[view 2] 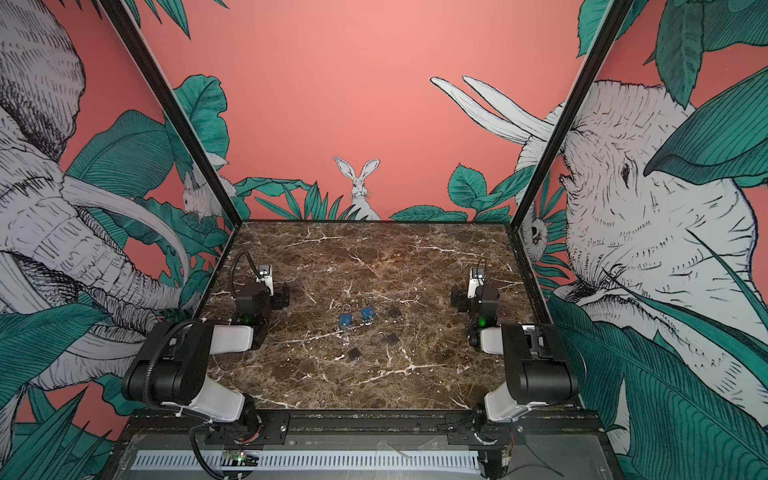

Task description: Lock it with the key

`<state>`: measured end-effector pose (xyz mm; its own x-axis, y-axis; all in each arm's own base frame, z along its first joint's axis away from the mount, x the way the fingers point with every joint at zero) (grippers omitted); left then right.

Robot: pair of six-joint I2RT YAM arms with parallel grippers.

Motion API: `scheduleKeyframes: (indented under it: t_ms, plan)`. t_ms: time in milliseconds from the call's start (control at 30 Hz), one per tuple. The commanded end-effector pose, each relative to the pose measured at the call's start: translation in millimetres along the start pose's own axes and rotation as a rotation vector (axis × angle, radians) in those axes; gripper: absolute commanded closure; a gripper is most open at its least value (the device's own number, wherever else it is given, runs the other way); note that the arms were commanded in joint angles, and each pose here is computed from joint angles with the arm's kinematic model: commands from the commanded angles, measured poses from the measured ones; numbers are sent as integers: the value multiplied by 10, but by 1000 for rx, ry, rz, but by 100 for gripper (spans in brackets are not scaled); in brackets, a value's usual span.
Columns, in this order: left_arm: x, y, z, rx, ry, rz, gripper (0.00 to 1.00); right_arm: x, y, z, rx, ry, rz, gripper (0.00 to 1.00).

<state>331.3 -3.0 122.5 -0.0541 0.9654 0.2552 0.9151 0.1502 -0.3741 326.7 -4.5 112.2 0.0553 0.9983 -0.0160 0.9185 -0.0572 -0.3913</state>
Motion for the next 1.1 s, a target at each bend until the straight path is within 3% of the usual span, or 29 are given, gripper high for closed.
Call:
scheduleKeyframes:
  t_ms: [0, 133, 267, 467, 667, 1067]
  plan:
    - [135, -91, -270, -5, -27, -59, 12, -73, -59, -240, -18, 23, 71, 6]
    - [266, -250, -455, 11, -100, -115, 16, -57, -200, -412, 51, 56, 130, 13]
    - [309, -384, -656, 74, -163, -93, 23, 131, -378, -610, 98, -28, 156, 20]
    - [160, -631, -828, 166, -200, 23, 29, 624, -605, -725, 242, -97, -16, 31]
    - [-209, -851, -769, 264, -261, 181, 34, 1200, -746, -525, 377, -172, -223, 37]
    - [-459, -954, -632, 347, -311, 318, 37, 1977, -662, -138, 582, -327, -421, 46]
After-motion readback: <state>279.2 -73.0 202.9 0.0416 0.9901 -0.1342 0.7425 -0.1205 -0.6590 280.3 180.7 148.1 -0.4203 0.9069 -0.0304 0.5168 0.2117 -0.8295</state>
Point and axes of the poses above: each gripper's point midway between its finger pads, its own y axis out along the fingers, its own x axis along the line the jaws close on, z = x × y, the point moved 7 cm from there along -y, back along the fingers, and after that the axes turned 4 degrees about y, right-handed, at the moved point
